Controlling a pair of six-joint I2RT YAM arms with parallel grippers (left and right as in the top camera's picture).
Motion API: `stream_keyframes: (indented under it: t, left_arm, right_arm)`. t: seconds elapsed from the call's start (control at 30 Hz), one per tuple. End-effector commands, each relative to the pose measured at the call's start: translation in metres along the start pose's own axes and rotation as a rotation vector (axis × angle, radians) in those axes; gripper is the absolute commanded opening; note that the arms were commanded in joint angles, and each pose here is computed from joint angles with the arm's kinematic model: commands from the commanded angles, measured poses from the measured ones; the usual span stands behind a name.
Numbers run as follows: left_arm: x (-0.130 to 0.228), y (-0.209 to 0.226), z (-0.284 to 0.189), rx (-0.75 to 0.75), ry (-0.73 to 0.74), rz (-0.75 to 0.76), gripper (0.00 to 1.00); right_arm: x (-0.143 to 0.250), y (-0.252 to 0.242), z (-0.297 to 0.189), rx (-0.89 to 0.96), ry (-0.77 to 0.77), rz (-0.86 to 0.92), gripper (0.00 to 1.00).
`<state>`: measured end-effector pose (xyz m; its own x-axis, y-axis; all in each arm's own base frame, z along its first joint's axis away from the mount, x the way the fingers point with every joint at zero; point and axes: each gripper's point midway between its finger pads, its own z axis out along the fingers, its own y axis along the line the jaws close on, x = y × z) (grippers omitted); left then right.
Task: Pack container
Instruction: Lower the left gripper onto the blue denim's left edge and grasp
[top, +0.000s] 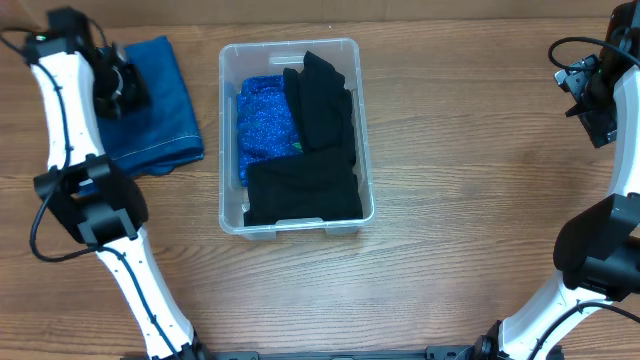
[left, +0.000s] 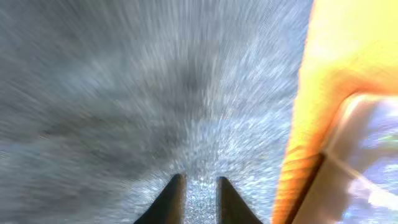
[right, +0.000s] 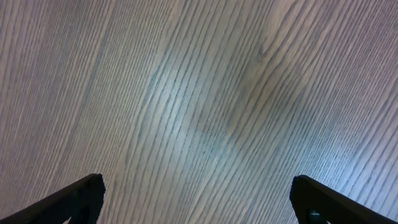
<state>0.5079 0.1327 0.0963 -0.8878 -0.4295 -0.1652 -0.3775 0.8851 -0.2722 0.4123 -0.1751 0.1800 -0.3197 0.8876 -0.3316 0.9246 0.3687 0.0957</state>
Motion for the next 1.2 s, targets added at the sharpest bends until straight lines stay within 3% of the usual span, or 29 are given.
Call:
stream_keyframes:
  t: [0.0,0.1,0.3,0.5,0.77,0.93,1.17]
  left_arm:
    - [-0.02,0.034,-0.04,0.019,-0.099,-0.064,0.5]
    - [-0.022,0.064,-0.045,0.008,-0.113,-0.114,0.75]
    - [-0.028,0.097,-0.061,0.184,-0.168,-0.106,0.77]
    - [-0.021,0.121,-0.046,0.263,-0.176,-0.036,0.93]
    - [-0.005,0.14,0.005,0.241,-0.132,-0.049,0.91]
    - [-0.005,0.154,0.006,0.22,-0.15,-0.015,0.89]
    - [0.003,0.183,0.008,0.079,-0.116,0.004,0.86]
  right_arm:
    - [-0.002,0.0,0.0,0.002,-0.008,0.005,1.0]
    - [-0.002,0.0,0.0,0.002,-0.008,0.005,1.0]
    - [-0.002,0.0,0.0,0.002,-0.008,0.005,1.0]
    - [-0.002,0.0,0.0,0.002,-0.008,0.005,1.0]
    - [-0.002,0.0,0.0,0.003,-0.009,0.005,1.0]
    - [-0.002,0.0,0.0,0.002,-0.008,0.005,1.0]
    - [-0.002,0.0,0.0,0.002,-0.008,0.005,1.0]
